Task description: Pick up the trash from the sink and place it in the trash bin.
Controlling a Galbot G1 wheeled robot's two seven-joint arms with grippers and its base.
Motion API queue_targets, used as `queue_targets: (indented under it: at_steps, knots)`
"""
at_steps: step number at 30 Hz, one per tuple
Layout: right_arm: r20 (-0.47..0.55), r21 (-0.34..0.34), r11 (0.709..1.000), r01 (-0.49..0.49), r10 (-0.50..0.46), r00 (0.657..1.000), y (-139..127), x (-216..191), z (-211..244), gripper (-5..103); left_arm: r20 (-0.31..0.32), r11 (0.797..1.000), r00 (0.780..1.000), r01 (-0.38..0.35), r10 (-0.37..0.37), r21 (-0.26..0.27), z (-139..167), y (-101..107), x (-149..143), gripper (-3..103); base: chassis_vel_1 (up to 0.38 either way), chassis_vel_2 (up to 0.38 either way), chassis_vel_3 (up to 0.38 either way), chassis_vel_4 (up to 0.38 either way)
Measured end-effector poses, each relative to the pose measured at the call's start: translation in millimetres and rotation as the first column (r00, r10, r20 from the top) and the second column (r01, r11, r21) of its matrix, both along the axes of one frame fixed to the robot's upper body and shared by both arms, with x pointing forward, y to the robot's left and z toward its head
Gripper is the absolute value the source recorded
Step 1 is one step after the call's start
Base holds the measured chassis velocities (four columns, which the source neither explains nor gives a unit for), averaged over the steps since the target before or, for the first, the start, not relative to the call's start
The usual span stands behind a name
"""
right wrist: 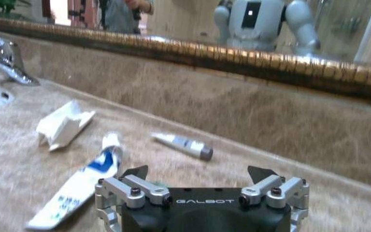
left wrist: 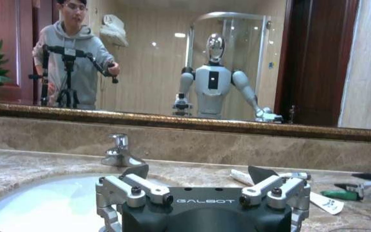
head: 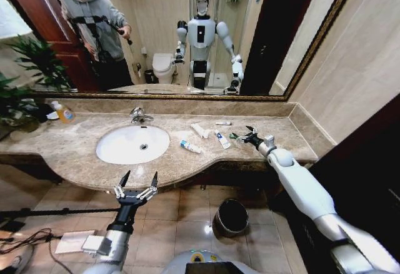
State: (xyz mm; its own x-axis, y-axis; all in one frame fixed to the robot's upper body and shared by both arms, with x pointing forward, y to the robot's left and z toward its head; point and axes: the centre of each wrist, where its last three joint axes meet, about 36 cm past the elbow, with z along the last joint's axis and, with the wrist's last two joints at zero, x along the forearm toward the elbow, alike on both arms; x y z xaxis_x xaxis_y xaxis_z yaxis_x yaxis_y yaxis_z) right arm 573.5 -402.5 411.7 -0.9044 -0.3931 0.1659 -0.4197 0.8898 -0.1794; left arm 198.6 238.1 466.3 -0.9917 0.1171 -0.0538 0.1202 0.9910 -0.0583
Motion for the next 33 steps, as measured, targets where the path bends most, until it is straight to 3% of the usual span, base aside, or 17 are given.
queue_targets:
  at_steps: [8,11,18,20,21,23,27,33]
  knots:
    - [-0.047,-0.022,0.999,-0.025,0.024,0.999,-3,-3,-10,101,0.000,1.000,1.000,0.000,0.000,0.000,0,0,0,100,0.000,0.000,0.000,0.000]
    - [-0.049,-0.029,0.999,-0.027,0.026,0.998,-2,-2,-10,94,0.000,1.000,1.000,0.000,0.000,0.000,0,0,0,100,0.000,0.000,0.000,0.000]
    - [-0.060,-0.039,0.999,-0.019,0.017,0.998,0,-3,-13,61,0.000,1.000,1.000,0.000,0.000,0.000,0,0,0,100,0.000,0.000,0.000,0.000]
    - [-0.062,-0.040,0.999,-0.018,0.016,0.998,0,-4,-13,61,0.000,1.000,1.000,0.000,0.000,0.000,0,0,0,100,0.000,0.000,0.000,0.000]
    - [-0.064,-0.041,0.999,-0.016,0.014,0.998,0,-5,-14,51,0.000,1.000,1.000,0.000,0.000,0.000,0,0,0,100,0.000,0.000,0.000,0.000]
    - [-0.065,-0.041,0.999,-0.015,0.012,0.998,0,-6,-14,51,0.000,1.000,1.000,0.000,0.000,0.000,0,0,0,100,0.000,0.000,0.000,0.000]
    - [-0.062,-0.044,0.999,-0.013,0.010,0.998,-1,-10,-13,29,0.000,1.000,1.000,0.000,0.000,0.000,0,0,0,100,0.000,0.000,0.000,0.000]
    - [-0.056,-0.036,0.999,-0.011,0.009,0.998,-1,-13,-11,21,0.000,1.000,1.000,0.000,0.000,0.000,0,0,0,100,0.000,0.000,0.000,0.000]
